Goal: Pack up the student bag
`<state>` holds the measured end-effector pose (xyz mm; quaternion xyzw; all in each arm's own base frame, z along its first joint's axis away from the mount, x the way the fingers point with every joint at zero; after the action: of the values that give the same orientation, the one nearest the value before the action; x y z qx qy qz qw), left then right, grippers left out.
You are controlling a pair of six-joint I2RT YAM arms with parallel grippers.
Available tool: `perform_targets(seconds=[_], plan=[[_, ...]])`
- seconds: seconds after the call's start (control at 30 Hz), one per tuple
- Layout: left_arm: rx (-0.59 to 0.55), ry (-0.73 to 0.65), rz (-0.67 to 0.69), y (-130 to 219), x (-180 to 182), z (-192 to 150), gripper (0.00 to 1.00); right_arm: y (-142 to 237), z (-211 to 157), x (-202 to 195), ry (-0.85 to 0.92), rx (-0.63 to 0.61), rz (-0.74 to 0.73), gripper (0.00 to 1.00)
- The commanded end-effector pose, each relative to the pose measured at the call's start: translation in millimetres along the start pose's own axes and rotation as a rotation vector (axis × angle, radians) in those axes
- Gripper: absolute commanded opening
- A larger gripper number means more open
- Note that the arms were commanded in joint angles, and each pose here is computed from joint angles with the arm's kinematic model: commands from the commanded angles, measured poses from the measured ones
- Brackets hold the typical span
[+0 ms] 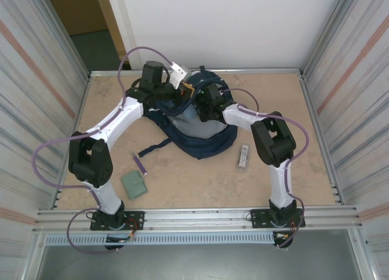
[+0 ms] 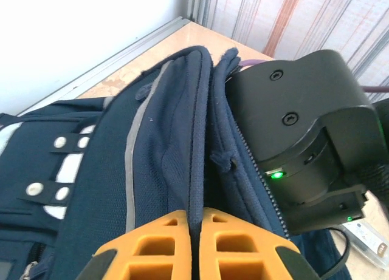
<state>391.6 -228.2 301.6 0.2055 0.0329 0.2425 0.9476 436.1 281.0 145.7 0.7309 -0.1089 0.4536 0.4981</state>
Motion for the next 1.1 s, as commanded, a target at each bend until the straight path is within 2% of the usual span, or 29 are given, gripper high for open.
perform_targets(seconds=[0.0, 0.13, 0.27, 0.4, 0.5, 0.57, 0.7, 0.83, 0.87, 0.93, 0.97, 1.07], plan=[[-0.211, -0.170, -0.121, 12, -22, 55, 0.00, -21, -1, 19, -0.046, -0.029, 0.105, 0.66], [-0.200, -0.181, -0.127, 10, -22, 51, 0.00, -37, -1, 24, -0.047, -0.024, 0.124, 0.69], [-0.184, -0.174, -0.109, 8, -21, 47, 0.00, -42, -4, 26, -0.026, 0.012, 0.116, 0.86], [-0.152, -0.161, -0.041, 7, -12, 43, 0.00, -33, 1, 23, 0.030, 0.069, 0.136, 0.86], [-0.176, -0.137, -0.031, 10, -8, 41, 0.00, -22, 7, 12, 0.032, 0.111, 0.149, 0.80], [-0.189, -0.140, -0.037, 11, -9, 40, 0.00, -19, 8, 5, 0.041, 0.160, 0.152, 0.70], [-0.186, -0.145, -0.055, 9, -10, 39, 0.00, -17, 1, -1, 0.101, 0.190, 0.157, 0.58], [-0.190, -0.149, -0.079, 7, -12, 37, 0.00, -29, -5, 5, 0.138, 0.225, 0.185, 0.54], [-0.189, -0.154, -0.083, 7, -13, 36, 0.00, -33, -6, 7, 0.145, 0.235, 0.195, 0.50], [-0.188, -0.157, -0.083, 4, -14, 33, 0.00, -41, -8, 13, 0.165, 0.262, 0.232, 0.31], [-0.187, -0.153, -0.083, 3, -14, 31, 0.00, -45, -9, 16, 0.171, 0.271, 0.244, 0.27], [-0.180, -0.138, -0.089, -2, -16, 29, 0.00, -54, -12, 21, 0.182, 0.289, 0.269, 0.26]])
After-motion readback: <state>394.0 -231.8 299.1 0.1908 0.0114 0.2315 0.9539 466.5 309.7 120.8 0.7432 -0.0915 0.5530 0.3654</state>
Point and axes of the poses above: each hand's point on the last joint's axis, 136 mm out from that joint toward the fingers, its own y axis back along the fingers, its own x axis along the line the jaws close on, z = x × y, the point moved 8 cm from there along y, back along the fingers, and after that the axes turned 9 degrees about -y, right-handed, at the moved point
